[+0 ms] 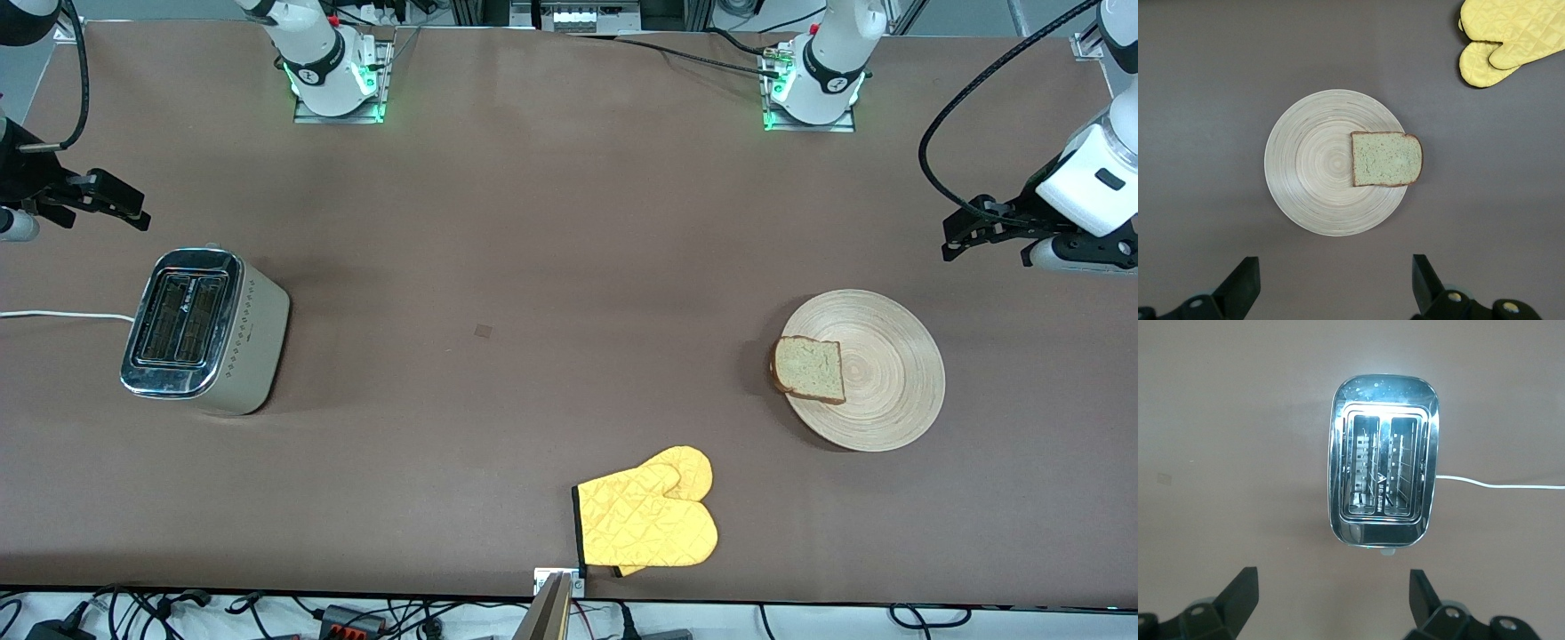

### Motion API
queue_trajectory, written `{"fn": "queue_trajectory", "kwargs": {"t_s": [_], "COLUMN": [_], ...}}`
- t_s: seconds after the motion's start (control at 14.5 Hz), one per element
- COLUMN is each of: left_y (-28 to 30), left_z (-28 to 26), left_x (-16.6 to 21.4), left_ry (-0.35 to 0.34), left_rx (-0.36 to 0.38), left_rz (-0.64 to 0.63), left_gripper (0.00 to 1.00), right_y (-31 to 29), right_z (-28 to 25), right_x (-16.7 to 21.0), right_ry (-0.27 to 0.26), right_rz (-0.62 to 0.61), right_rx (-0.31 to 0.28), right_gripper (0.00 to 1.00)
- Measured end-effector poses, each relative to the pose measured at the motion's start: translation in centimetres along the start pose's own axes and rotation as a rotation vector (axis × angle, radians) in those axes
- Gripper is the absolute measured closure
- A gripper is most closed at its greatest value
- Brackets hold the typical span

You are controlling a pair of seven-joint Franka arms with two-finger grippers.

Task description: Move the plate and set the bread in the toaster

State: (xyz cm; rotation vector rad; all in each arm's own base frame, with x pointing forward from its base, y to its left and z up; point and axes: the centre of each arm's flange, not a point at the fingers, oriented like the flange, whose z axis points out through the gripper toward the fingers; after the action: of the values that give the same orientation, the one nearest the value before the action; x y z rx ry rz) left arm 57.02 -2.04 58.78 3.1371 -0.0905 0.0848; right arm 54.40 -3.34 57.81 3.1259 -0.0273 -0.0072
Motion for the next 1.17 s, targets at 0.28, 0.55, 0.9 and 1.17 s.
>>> {"fn": "queue_trajectory", "kwargs": {"t_s": [0.28,0.55,0.9,1.17], "left_y": [0.0,0.0,-0.3,-0.2], "left_z": [0.0,0.0,0.5,1.1], "left_x": [0.0,0.0,0.1,-0.6], "left_ry": [0.0,0.0,-0.014,-0.082], "left_rx": [0.0,0.0,0.0,-0.002], "left_rz": [0.0,0.0,-0.005,-0.005], "left_gripper": [0.0,0.0,0.0,0.0], "right_y": [0.0,0.0,0.0,0.0], "right_z": [0.0,0.0,0.0,0.1], "right_x": [0.0,0.0,0.0,0.1], "right_ry": [0.001,0.001,0.0,0.0], "right_rz": [0.0,0.0,0.0,0.0], "right_rx": [0.0,0.0,0.0,0.0], "right_gripper": [0.0,0.0,0.0,0.0]}}
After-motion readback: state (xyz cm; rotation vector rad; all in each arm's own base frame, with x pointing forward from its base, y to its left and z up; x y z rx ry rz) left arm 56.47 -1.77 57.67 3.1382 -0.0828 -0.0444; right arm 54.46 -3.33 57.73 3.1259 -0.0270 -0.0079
